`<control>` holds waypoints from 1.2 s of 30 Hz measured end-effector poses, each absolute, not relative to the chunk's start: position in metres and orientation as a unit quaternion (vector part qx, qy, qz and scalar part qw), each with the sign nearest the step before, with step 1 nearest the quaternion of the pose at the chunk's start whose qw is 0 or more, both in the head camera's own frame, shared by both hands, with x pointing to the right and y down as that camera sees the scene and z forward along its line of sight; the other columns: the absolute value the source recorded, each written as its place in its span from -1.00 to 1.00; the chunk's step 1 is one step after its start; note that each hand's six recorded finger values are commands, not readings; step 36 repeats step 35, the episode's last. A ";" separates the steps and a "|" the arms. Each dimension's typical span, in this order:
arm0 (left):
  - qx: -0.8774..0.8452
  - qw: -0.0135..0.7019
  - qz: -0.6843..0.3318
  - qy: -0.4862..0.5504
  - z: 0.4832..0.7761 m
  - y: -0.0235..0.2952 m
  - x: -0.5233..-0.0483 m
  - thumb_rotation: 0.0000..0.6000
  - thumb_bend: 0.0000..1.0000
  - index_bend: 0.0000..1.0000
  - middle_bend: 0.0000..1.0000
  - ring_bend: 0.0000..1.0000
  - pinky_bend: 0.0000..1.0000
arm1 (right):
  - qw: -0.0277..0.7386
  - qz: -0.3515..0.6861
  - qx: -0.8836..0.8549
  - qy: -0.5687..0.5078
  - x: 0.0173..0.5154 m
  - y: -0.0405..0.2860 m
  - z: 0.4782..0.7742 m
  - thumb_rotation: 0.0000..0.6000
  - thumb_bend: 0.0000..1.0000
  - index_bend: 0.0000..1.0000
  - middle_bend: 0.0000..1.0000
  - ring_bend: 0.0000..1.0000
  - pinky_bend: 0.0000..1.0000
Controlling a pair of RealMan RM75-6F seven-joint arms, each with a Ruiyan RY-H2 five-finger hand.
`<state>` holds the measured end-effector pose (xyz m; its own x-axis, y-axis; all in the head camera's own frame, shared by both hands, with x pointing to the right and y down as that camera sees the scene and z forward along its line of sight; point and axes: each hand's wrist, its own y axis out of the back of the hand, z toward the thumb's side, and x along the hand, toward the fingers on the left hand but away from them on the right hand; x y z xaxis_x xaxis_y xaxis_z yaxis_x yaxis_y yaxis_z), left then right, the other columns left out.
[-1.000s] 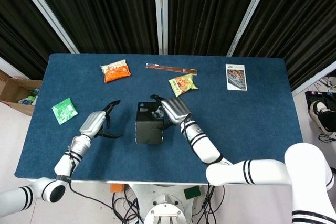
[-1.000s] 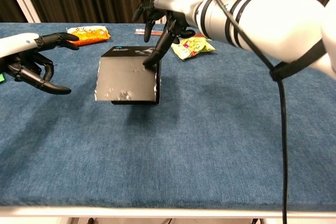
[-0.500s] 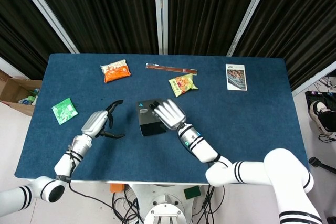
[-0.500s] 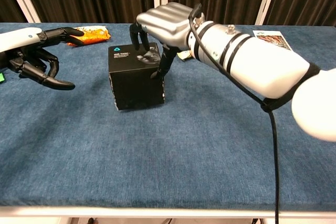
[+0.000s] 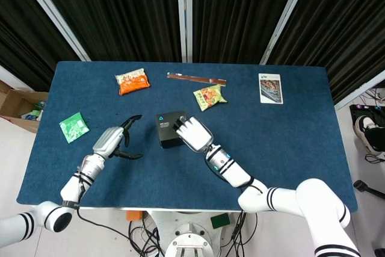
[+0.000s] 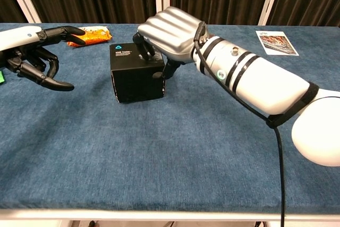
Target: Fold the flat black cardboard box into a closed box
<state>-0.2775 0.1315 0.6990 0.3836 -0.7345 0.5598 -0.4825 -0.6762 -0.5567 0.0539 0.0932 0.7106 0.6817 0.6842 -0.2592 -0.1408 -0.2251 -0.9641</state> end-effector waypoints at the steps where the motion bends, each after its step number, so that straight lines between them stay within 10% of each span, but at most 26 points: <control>1: -0.816 0.157 -0.413 0.372 0.698 0.131 -0.278 0.77 -1.00 -0.92 -0.84 0.26 0.80 | 0.591 0.347 -0.700 -0.200 0.055 0.092 0.708 1.00 -0.38 0.10 -0.05 0.57 1.00; 9: -0.780 0.244 -0.451 0.359 0.687 0.122 -0.301 0.76 -1.00 -0.74 -0.79 -0.15 0.37 | 0.571 0.334 -0.696 -0.280 0.092 0.074 0.667 1.00 -0.52 -0.24 -0.18 0.29 0.91; 15: -0.707 0.341 -0.513 0.347 0.664 0.118 -0.346 0.71 -1.00 -0.52 -0.45 -0.36 -0.02 | 0.543 0.374 -0.681 -0.318 0.168 0.063 0.637 1.00 -0.55 -0.60 -0.40 -0.28 -0.24; 21: -0.608 0.410 -0.582 0.351 0.622 0.136 -0.412 0.56 -1.00 -0.49 -0.47 -0.46 -0.21 | 0.498 0.463 -0.650 -0.339 0.286 0.072 0.604 1.00 -0.52 -0.98 -0.73 -0.73 -0.69; 36: -0.542 0.411 -0.624 0.385 0.570 0.211 -0.446 0.21 -1.00 -0.46 -0.48 -0.48 -0.27 | 0.360 0.559 -0.611 -0.430 0.464 0.166 0.567 1.00 -0.50 -1.00 -0.87 -0.87 -0.86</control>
